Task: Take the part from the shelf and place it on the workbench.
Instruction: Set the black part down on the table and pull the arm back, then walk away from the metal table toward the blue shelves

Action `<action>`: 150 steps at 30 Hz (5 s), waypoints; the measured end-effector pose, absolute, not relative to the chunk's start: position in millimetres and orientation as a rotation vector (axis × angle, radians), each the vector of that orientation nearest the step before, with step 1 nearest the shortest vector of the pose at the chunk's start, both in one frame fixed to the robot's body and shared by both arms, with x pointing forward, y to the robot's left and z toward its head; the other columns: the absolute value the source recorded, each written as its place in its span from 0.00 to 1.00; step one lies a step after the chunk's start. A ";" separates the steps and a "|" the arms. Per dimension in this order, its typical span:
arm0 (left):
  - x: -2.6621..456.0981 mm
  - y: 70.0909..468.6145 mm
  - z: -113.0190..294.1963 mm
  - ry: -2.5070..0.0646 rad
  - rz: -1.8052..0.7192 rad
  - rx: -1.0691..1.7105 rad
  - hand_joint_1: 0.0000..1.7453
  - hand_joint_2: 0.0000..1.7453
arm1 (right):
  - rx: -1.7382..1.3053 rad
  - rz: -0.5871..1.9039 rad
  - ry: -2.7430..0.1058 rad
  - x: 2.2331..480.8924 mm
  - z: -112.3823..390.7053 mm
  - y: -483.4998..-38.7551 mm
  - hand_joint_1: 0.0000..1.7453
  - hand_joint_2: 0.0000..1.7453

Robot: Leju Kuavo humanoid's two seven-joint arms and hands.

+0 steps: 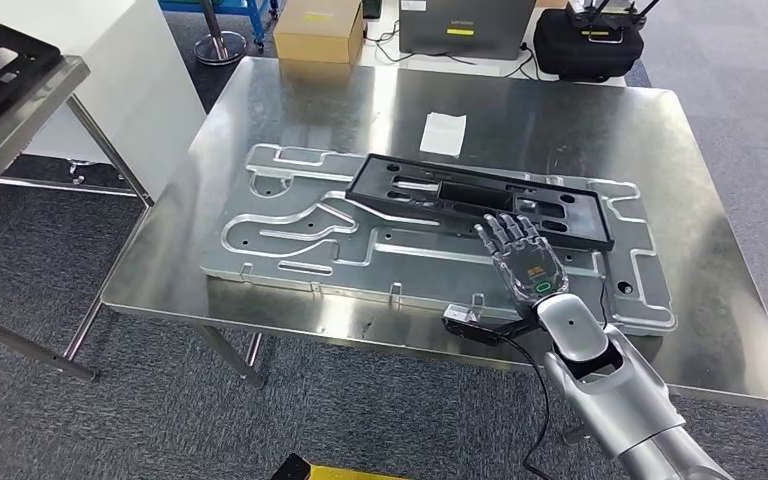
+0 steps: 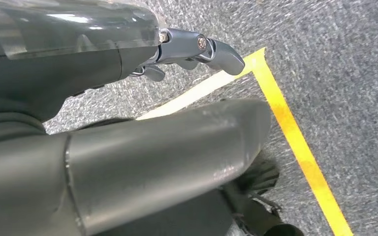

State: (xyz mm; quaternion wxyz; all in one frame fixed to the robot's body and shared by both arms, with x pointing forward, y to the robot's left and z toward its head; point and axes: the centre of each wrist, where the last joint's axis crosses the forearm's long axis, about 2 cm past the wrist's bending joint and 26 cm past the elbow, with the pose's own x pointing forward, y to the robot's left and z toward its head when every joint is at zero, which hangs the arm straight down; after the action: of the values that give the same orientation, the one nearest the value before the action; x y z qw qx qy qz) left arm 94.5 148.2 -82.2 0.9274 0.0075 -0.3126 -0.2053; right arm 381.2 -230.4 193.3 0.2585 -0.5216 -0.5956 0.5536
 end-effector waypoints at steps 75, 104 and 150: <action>61.4 154.9 -89.5 -0.679 0.073 0.158 0.00 0.00 | -0.221 -0.229 -1.458 100.9 -32.2 -323.5 0.00 0.00; 53.9 162.9 -92.3 -0.598 0.274 0.263 0.00 0.00 | -0.172 -0.353 -0.214 22.8 -109.7 -246.4 0.00 0.00; 54.5 169.1 -93.5 -0.597 0.263 0.291 0.00 0.00 | -0.059 -0.127 -0.155 19.6 -111.0 -243.1 0.00 0.00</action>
State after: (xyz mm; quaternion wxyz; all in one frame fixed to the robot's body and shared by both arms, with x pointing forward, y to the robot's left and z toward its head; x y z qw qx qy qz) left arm 54.5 169.1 -93.5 0.9369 0.1424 -0.2921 0.1288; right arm 19.6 -243.1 -111.0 0.9946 -0.0293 -0.0772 -0.0636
